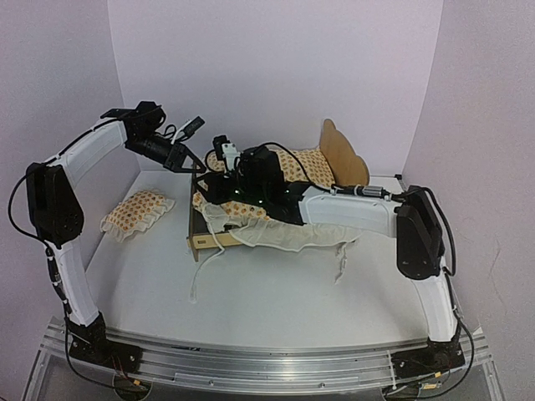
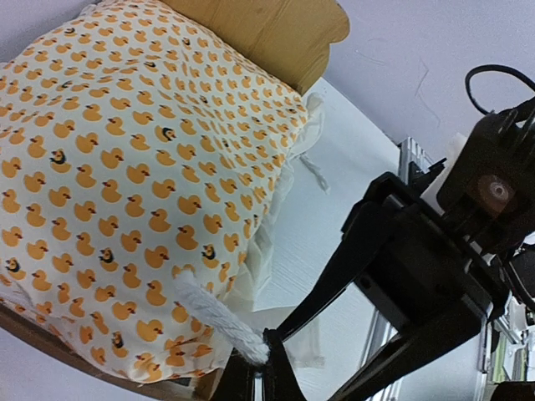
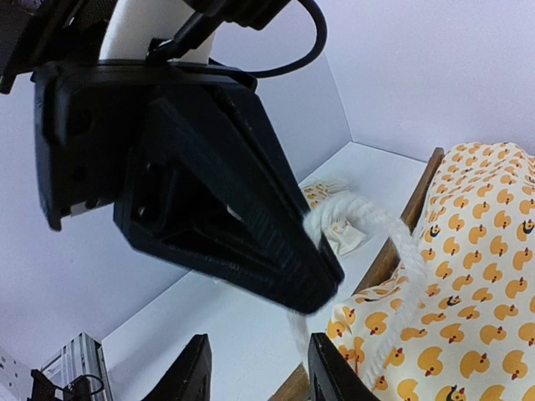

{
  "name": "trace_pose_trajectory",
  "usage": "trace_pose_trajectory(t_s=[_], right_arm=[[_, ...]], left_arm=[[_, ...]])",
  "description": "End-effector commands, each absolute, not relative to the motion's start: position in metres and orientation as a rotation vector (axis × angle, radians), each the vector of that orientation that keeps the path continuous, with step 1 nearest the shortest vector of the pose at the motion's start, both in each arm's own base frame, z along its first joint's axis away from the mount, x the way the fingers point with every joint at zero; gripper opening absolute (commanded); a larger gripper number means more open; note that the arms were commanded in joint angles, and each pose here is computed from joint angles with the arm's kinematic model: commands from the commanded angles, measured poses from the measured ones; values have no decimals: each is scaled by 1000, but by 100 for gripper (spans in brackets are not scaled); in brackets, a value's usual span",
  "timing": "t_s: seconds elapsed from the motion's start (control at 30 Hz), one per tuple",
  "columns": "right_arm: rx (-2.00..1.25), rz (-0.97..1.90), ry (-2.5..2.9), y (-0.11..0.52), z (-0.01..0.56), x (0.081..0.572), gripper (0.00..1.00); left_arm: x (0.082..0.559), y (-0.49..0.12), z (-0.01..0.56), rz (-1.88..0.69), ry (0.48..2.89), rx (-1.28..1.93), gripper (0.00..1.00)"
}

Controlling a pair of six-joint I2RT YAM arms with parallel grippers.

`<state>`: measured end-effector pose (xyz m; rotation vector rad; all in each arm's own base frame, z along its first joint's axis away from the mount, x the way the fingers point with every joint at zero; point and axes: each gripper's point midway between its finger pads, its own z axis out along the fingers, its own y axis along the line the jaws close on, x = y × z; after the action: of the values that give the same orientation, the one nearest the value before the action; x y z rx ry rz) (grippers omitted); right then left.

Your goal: Set up the pet bed

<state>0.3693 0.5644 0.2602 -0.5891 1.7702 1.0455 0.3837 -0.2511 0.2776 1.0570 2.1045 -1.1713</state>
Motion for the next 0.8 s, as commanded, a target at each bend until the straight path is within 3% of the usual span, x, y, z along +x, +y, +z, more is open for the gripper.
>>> trace_pose_trajectory(t_s=[0.0, 0.2, 0.27, 0.37, 0.63, 0.77], right_arm=[[-640, 1078, 1667, 538, 316, 346, 41], [-528, 945, 1739, 514, 305, 364, 48], [-512, 960, 1784, 521, 292, 368, 58], [-498, 1028, 1834, 533, 282, 366, 66], [-669, 1144, 1814, 551, 286, 294, 56], [-652, 1217, 1903, 555, 259, 285, 46]], left_arm=[[399, -222, 311, -930, 2000, 1070, 0], [396, -219, 322, -956, 1954, 1091, 0], [395, -221, 326, -980, 1945, 1080, 0], [396, -222, 330, -983, 1936, 1071, 0], [404, -223, 328, -989, 1936, 1047, 0], [405, -225, 330, -1010, 1925, 1045, 0]])
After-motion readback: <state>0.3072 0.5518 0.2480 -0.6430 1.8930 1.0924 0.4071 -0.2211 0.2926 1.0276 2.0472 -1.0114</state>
